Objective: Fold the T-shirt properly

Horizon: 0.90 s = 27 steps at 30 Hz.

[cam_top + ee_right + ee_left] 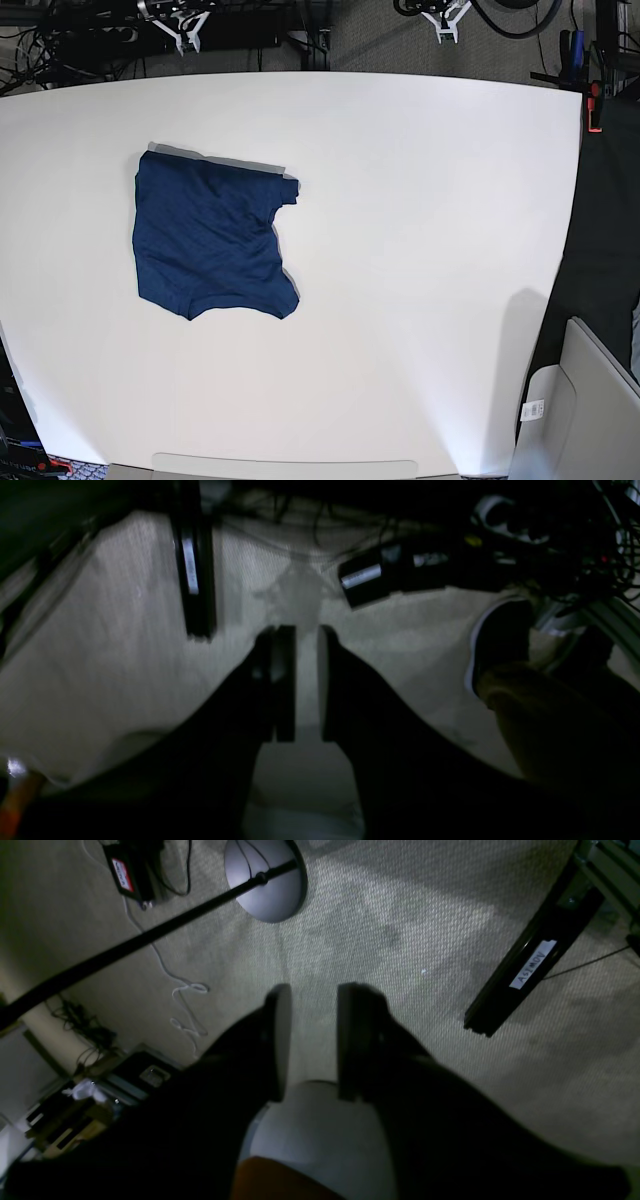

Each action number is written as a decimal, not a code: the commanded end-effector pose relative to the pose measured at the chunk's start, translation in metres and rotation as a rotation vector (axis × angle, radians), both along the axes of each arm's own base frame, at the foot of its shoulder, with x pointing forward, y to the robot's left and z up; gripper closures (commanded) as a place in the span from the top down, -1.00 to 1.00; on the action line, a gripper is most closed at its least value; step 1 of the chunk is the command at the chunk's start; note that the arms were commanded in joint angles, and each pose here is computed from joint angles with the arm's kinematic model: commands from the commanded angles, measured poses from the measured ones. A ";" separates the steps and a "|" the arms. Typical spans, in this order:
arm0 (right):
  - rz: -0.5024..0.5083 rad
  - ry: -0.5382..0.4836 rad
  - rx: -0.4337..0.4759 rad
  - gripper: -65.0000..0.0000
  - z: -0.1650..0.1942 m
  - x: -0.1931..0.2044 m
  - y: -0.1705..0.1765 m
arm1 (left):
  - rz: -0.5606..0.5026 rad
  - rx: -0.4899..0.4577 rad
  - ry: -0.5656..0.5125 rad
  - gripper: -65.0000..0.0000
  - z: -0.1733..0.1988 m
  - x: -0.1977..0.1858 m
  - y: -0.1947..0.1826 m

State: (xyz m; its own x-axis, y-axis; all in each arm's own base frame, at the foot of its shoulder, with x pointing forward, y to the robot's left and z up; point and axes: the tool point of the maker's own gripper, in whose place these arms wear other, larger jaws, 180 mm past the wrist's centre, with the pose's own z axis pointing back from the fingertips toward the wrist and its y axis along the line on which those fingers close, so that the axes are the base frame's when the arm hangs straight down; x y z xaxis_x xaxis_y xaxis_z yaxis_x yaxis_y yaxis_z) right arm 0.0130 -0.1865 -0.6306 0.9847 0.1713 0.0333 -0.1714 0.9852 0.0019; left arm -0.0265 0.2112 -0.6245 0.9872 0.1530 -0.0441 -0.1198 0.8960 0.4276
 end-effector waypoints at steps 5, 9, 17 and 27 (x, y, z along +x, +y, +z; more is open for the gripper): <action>-0.086 -0.047 -0.029 -0.82 -0.019 0.004 0.017 | -0.047 -0.104 0.029 -0.93 -0.016 -0.005 -0.019; -0.114 -0.061 -0.048 -0.82 -0.025 0.007 0.038 | -0.068 -0.190 0.034 -1.00 -0.023 -0.008 -0.041; -0.126 -0.066 0.021 -0.82 -0.026 0.016 0.091 | -0.058 -0.242 0.034 -1.00 -0.025 -0.009 -0.075; -0.131 -0.040 0.049 -0.83 -0.025 -0.001 0.111 | -0.053 -0.269 0.034 -1.00 -0.025 -0.011 -0.093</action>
